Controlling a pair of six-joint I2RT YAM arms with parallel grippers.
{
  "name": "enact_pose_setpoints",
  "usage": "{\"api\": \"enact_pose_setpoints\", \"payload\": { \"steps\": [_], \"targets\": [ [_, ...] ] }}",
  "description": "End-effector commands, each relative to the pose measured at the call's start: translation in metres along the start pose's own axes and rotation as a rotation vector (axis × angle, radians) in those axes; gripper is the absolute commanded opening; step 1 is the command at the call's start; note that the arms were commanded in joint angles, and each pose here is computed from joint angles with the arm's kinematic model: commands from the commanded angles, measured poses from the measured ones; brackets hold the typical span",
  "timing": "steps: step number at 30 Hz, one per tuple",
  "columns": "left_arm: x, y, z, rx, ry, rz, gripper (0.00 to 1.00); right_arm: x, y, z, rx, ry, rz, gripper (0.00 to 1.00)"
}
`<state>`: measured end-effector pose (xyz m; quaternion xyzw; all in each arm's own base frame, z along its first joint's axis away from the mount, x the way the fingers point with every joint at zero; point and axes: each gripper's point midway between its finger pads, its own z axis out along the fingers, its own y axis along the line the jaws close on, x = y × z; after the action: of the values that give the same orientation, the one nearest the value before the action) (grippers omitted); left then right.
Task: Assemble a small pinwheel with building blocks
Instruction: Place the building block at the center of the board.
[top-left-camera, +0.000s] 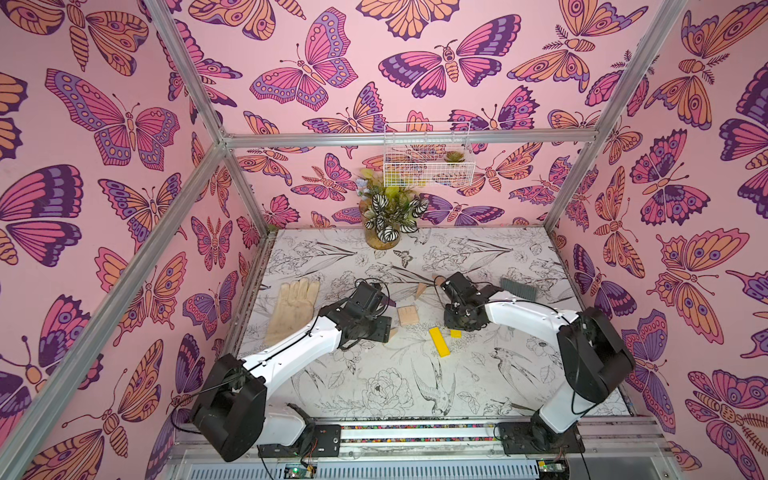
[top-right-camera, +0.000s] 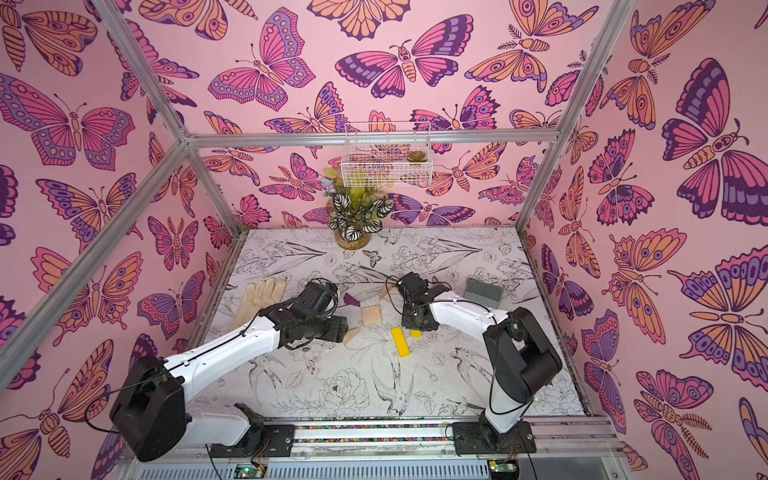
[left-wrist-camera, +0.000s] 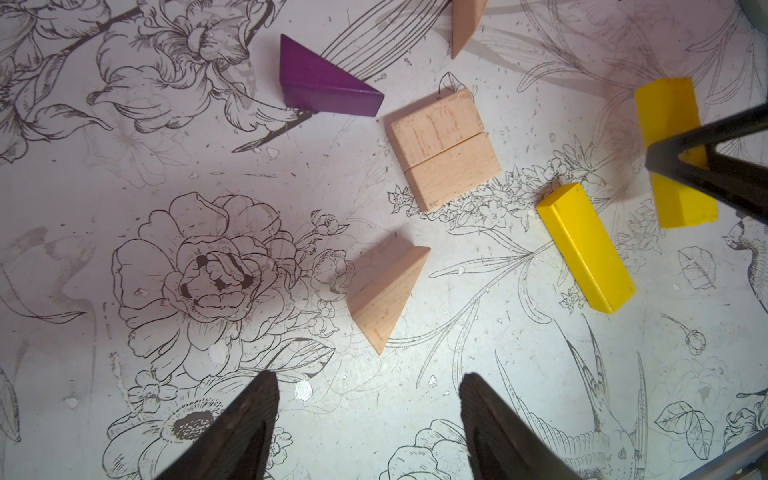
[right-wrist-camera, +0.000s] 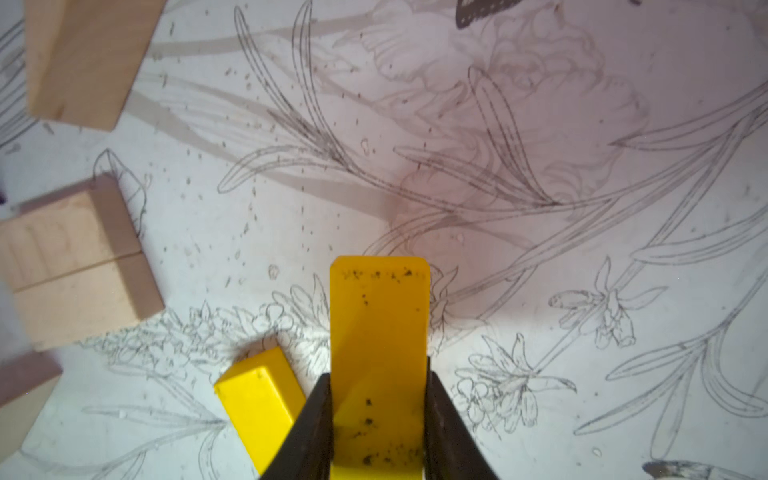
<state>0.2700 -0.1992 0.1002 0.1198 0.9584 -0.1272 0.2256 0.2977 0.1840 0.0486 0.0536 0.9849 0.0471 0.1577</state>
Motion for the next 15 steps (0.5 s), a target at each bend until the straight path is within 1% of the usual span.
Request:
{"api": "enact_pose_setpoints", "payload": {
  "steps": [1, 8, 12, 15],
  "targets": [
    [-0.003, -0.005, 0.001, 0.011, -0.005, -0.003, 0.73, 0.025, -0.005, 0.001, 0.004, 0.065, -0.050, 0.29],
    [0.001, -0.004, 0.000, 0.008, -0.005, -0.005, 0.73, 0.046, -0.007, 0.013, 0.003, 0.139, -0.089, 0.30],
    [0.001, -0.003, -0.001, 0.004, -0.011, -0.001, 0.74, 0.061, -0.008, 0.014, 0.013, 0.176, -0.120, 0.33],
    [0.002, -0.001, 0.000, -0.002, -0.010, -0.001, 0.74, 0.070, -0.012, 0.016, 0.017, 0.192, -0.112, 0.34]
  ]
}}
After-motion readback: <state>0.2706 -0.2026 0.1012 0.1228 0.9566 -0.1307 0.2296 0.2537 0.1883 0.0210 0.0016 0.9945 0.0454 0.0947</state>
